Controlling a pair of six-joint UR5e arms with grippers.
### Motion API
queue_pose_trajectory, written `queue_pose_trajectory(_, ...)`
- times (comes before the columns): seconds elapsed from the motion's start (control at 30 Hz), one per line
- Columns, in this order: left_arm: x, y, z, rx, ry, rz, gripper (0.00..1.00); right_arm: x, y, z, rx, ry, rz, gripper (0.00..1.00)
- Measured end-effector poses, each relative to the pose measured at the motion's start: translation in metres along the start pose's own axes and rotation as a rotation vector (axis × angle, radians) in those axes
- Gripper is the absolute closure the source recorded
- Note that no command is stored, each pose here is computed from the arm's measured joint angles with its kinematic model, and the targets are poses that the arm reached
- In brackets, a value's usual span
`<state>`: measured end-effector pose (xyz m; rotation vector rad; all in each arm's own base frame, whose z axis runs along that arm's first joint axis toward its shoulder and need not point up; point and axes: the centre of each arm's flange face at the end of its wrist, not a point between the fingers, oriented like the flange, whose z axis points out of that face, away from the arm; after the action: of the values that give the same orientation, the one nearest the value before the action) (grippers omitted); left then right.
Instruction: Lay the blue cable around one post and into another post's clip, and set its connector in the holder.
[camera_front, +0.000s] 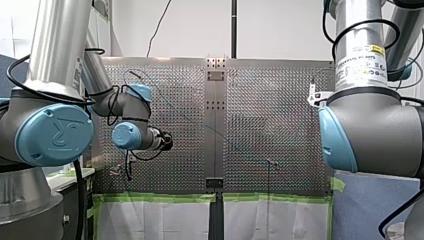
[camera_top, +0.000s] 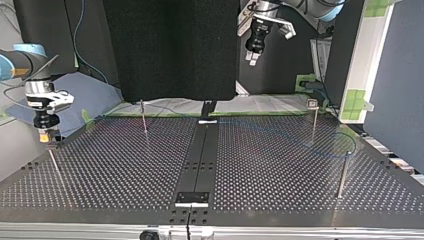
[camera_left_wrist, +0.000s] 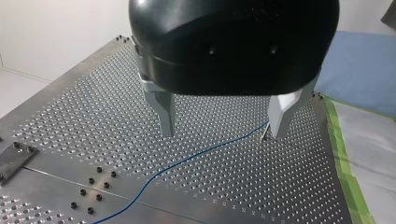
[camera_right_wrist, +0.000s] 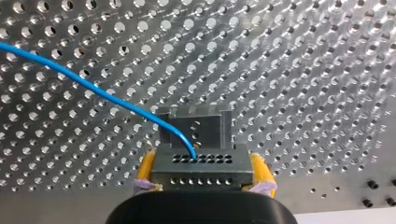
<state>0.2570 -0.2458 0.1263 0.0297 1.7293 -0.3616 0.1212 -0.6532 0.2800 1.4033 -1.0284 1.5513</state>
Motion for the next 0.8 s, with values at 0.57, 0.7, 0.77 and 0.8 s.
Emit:
queue_pose_trajectory(0.57, 0.002, 0.001, 0.0, -0.001, 0.004, 0.001, 0.01, -0.004, -0.001, 0.009, 0.023, 0.002, 0.002, 0.98)
queue_pose_trajectory(0.7, 0.007, 0.002, 0.0, -0.004, 0.016, 0.003, 0.01, -0.002, -0.002, 0.011, 0.031, 0.006, 0.002, 0.98)
queue_pose_trajectory(0.77, 0.011, 0.003, 0.001, -0.006, 0.023, 0.004, 0.01, -0.001, -0.003, 0.012, 0.034, 0.007, 0.002, 0.98)
queue_pose_trajectory(0.8, 0.013, 0.003, 0.001, -0.006, 0.025, 0.004, 0.01, 0.0, -0.003, 0.012, 0.035, 0.007, 0.002, 0.98)
